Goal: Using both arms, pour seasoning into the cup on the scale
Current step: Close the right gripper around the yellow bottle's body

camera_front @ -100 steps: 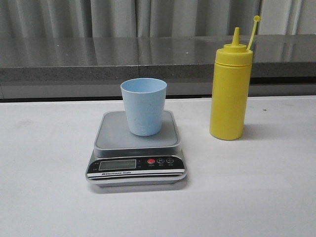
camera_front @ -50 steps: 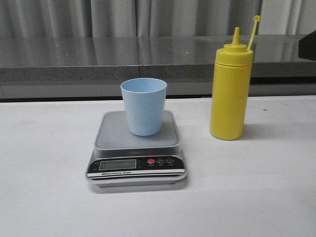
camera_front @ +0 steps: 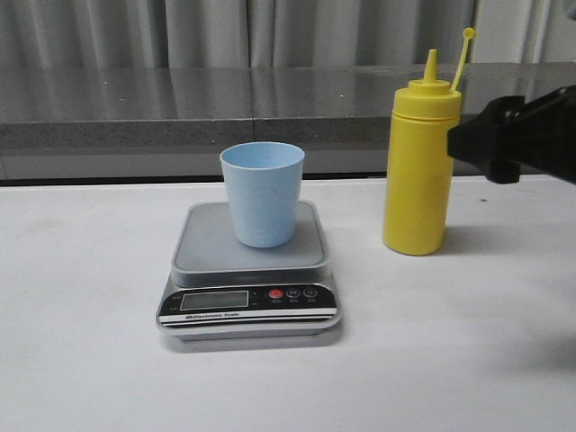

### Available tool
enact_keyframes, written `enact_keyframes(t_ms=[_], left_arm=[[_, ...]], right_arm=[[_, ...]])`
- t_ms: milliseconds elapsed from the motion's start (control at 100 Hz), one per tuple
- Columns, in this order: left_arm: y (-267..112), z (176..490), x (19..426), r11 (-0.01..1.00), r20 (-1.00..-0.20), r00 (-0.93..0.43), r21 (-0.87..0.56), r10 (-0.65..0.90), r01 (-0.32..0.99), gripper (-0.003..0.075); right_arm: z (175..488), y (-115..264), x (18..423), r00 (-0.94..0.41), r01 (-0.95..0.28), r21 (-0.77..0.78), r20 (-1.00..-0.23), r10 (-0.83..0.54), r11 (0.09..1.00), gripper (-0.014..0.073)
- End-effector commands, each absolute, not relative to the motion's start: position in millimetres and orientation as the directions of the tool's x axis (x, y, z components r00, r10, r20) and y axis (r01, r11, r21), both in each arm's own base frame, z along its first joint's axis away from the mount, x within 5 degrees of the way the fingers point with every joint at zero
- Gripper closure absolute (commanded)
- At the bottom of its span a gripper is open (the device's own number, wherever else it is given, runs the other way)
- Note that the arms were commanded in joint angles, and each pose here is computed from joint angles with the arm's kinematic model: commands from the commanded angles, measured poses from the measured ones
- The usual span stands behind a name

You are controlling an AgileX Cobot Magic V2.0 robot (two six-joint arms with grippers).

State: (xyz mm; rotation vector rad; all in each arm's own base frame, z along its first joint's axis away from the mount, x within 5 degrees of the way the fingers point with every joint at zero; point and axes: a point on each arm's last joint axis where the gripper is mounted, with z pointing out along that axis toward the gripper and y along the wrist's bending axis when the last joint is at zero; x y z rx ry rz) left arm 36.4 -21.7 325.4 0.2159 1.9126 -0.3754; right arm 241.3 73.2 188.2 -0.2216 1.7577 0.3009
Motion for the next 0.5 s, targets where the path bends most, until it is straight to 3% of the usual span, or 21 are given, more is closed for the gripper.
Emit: enact_keyframes(t_ms=[0,490], left_arm=[[-22.0,338.3,38.5,0.929,-0.953,-0.293,-0.173,-0.074,0.328,0.074],[-22.0,338.3,38.5,0.929,-0.953,-0.293,-0.173,-0.074,0.328,0.074]], right_arm=[[203.0,79.6,256.6,-0.078,-0.338,0.075,-0.996,0.052,0.938,-0.0017],[181.7,96.4,318.6,-0.106,-0.329,0.081,-0.993,0.048,0.941,-0.0017]])
